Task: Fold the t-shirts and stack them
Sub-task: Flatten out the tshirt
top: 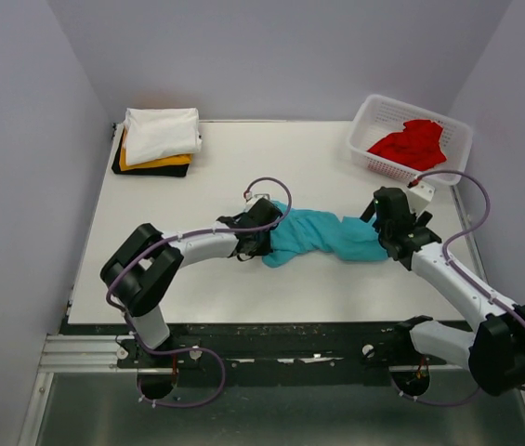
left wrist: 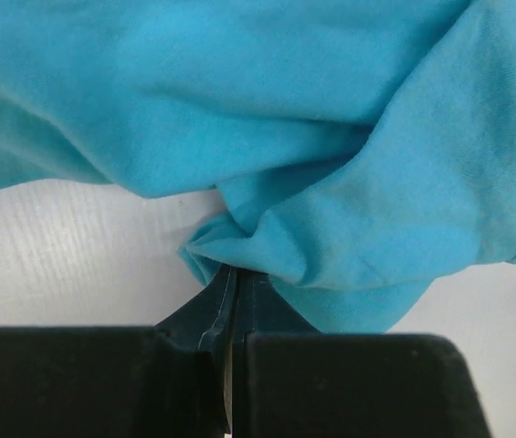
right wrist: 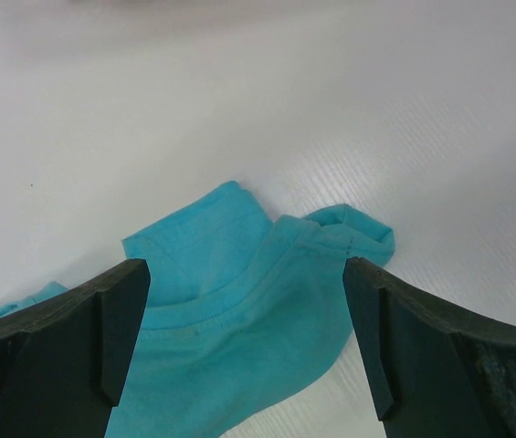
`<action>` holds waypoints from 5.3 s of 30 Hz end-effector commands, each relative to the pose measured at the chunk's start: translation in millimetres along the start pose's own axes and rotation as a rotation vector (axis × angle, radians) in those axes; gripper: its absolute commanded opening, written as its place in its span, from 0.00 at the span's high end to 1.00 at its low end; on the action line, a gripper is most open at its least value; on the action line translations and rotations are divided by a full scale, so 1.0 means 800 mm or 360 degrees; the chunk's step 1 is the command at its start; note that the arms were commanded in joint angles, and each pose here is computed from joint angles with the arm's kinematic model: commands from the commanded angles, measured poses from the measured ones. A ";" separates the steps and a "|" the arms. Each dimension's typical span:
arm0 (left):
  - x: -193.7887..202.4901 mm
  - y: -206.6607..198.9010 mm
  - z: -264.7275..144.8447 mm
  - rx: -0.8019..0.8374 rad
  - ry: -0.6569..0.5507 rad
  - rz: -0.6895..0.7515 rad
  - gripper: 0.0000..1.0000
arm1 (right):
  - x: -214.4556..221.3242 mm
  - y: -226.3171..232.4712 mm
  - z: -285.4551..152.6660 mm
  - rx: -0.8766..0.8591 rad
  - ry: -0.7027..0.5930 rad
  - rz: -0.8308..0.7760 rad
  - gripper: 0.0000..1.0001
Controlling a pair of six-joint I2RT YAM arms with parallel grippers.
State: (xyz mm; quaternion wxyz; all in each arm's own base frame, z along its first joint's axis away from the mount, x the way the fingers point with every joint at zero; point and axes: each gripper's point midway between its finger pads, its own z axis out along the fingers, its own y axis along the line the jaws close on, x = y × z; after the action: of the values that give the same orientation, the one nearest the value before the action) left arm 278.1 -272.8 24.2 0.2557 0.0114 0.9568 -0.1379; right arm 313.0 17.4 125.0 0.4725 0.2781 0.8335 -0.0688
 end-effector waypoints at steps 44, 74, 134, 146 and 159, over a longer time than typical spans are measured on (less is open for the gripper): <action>0.009 0.108 -0.131 -0.0222 -0.0454 -0.0224 1.00 | 0.145 -0.037 -0.009 0.0159 0.0730 -0.0036 0.41; -0.195 0.028 -0.553 0.0710 -0.1871 -0.0045 1.00 | -0.282 0.093 -0.244 -0.0987 -0.0497 0.0410 0.99; -0.224 0.075 -0.145 0.0239 -0.0569 -0.0330 0.02 | 0.012 0.179 -0.015 -0.0857 0.0502 0.0079 0.00; -0.114 0.014 -0.048 0.0439 -0.0092 -0.0268 0.01 | 0.163 0.115 -0.035 -0.0805 0.1009 0.0135 0.00; 0.033 0.009 -0.027 0.0522 0.0303 -0.0447 0.01 | 0.165 0.193 0.081 -0.0645 0.0981 0.0060 0.00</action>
State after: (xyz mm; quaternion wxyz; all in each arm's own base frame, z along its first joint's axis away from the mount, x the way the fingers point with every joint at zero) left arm 297.1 -245.9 51.3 0.2083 -0.0594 0.9280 -0.3033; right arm 365.9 171.3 41.9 0.2740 0.2027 0.9109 0.2324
